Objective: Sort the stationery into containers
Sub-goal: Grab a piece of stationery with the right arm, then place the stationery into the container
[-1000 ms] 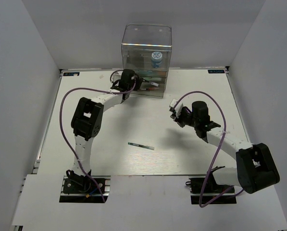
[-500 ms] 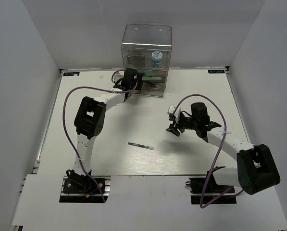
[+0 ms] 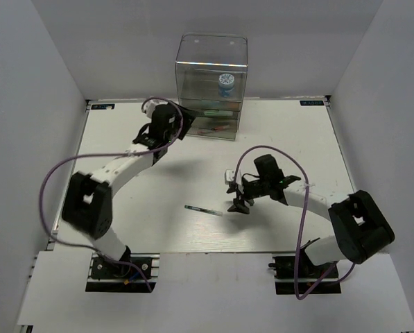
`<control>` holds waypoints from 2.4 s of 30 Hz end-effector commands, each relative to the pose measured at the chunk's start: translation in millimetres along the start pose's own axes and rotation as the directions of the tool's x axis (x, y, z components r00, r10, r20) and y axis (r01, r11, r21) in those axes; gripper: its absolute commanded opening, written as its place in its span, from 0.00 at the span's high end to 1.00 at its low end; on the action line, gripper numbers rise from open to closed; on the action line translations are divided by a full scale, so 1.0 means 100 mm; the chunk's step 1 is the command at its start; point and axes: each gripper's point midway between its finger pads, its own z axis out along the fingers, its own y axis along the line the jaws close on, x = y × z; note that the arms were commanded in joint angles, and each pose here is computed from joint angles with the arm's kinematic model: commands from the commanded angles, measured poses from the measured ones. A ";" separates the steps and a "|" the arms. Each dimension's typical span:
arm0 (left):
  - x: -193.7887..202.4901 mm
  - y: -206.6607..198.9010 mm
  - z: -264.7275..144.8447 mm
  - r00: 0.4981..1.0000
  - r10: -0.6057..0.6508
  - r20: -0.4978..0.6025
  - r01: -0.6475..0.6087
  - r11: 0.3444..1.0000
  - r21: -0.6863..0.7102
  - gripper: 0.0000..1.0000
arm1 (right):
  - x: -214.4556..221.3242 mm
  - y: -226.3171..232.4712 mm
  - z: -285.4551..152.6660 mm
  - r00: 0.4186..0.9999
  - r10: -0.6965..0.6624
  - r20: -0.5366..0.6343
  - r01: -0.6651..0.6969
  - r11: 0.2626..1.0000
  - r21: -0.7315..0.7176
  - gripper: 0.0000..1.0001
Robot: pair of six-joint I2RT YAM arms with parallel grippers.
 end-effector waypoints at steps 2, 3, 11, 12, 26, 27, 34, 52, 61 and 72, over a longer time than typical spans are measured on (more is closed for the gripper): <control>-0.18 0.35 -0.71 0.959 0.283 0.004 -0.282 0.956 -0.079 0.28 | -0.15 0.13 0.23 0.999 -0.055 0.001 0.055 0.995 -0.081 0.25; -0.22 0.47 -0.81 0.952 0.306 0.010 -0.302 0.946 -0.119 0.23 | -0.18 0.14 0.30 0.998 -0.059 0.009 0.059 0.994 -0.089 0.25; -0.29 1.25 -1.84 0.952 0.302 0.048 -0.283 0.930 -0.234 0.12 | -0.16 0.20 0.71 0.999 -0.014 -0.052 0.010 0.997 -0.076 0.30; -0.31 1.28 -1.90 0.954 0.294 0.067 -0.271 0.933 -0.236 0.11 | -0.06 0.15 0.75 0.995 0.025 -0.093 -0.029 0.999 -0.043 0.30; -0.34 1.71 -2.22 0.959 0.260 0.111 -0.217 0.929 -0.298 0.10 | 0.15 -0.15 0.96 0.968 0.033 -0.250 -0.012 0.996 0.086 1.00; -0.33 1.77 -2.22 0.959 0.263 0.105 -0.220 0.925 -0.308 0.10 | 0.16 -0.17 0.95 0.967 0.035 -0.253 -0.011 0.995 0.096 1.00; -0.27 1.74 -2.13 0.963 0.254 0.087 -0.220 0.932 -0.288 0.10 | -0.11 -0.84 0.76 0.973 0.035 -0.226 0.030 0.961 0.276 1.00; -0.17 1.84 -2.10 0.967 0.247 0.059 -0.221 0.933 -0.285 0.10 | -0.80 -3.10 0.13 0.941 -0.197 -0.273 0.316 0.800 0.510 1.00; -0.17 1.84 -2.10 0.967 0.247 0.059 -0.221 0.933 -0.285 0.10 | -0.53 -3.53 0.19 0.906 -0.220 -0.363 0.386 0.782 0.489 1.00; -0.15 1.83 -2.04 0.968 0.247 0.046 -0.223 0.931 -0.289 0.10 | -0.66 -3.25 0.14 0.950 -0.196 -0.244 0.289 0.846 0.447 0.72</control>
